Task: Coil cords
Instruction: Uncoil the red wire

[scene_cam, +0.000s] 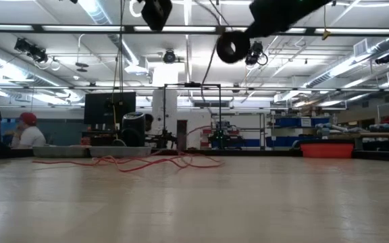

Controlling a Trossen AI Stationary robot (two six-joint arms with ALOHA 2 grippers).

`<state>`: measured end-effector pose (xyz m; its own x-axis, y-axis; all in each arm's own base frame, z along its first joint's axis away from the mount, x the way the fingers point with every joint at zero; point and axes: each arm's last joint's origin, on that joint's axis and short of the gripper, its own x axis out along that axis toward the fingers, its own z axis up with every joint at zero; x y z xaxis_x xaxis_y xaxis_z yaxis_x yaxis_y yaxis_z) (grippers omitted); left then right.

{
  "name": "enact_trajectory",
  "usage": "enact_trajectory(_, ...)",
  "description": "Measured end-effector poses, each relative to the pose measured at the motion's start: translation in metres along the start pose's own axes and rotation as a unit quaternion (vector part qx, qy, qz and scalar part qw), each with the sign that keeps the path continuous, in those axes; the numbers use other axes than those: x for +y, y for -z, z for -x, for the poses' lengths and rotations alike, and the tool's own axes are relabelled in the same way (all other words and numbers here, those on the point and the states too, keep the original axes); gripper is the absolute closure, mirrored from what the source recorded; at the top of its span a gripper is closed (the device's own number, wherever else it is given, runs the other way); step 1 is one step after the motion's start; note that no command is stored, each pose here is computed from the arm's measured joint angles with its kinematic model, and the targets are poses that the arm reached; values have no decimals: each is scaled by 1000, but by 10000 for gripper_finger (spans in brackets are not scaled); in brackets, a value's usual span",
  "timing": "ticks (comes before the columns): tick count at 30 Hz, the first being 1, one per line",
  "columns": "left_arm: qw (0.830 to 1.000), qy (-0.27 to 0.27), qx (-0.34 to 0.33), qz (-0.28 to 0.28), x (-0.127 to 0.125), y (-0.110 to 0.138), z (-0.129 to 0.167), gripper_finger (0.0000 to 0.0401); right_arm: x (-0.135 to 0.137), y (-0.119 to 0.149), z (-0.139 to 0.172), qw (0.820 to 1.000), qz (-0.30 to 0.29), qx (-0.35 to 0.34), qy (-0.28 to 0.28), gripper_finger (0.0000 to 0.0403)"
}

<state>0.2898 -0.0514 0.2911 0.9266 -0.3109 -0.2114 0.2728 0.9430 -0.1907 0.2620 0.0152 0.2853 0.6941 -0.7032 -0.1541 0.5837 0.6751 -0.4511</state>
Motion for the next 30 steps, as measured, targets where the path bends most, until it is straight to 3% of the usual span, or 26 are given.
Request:
enact_trajectory(4, 1000, -21, -13, -3, 0, -8, 12, 401, 6, 12, 4, 999, 0, 41, -35, 403)
enact_trajectory(8, 992, -121, 7, -24, 3, -9, 29, 401, 14, 17, 13, 995, 11, 52, -84, 403)
enact_trajectory(13, 949, -305, 58, -47, 11, -2, 48, 401, 20, 13, 24, 990, 11, 35, -139, 403)
enact_trajectory(19, 907, -408, 84, -64, 17, 3, 55, 401, 14, 3, 34, 972, -20, -4, -232, 403)
enact_trajectory(23, 899, -425, 92, -59, 18, 6, 57, 401, 4, -4, 41, 965, -45, -26, -258, 403)
enact_trajectory(30, 935, -328, 127, -35, 16, 15, 44, 401, -19, -25, 51, 958, -107, -114, -240, 403)
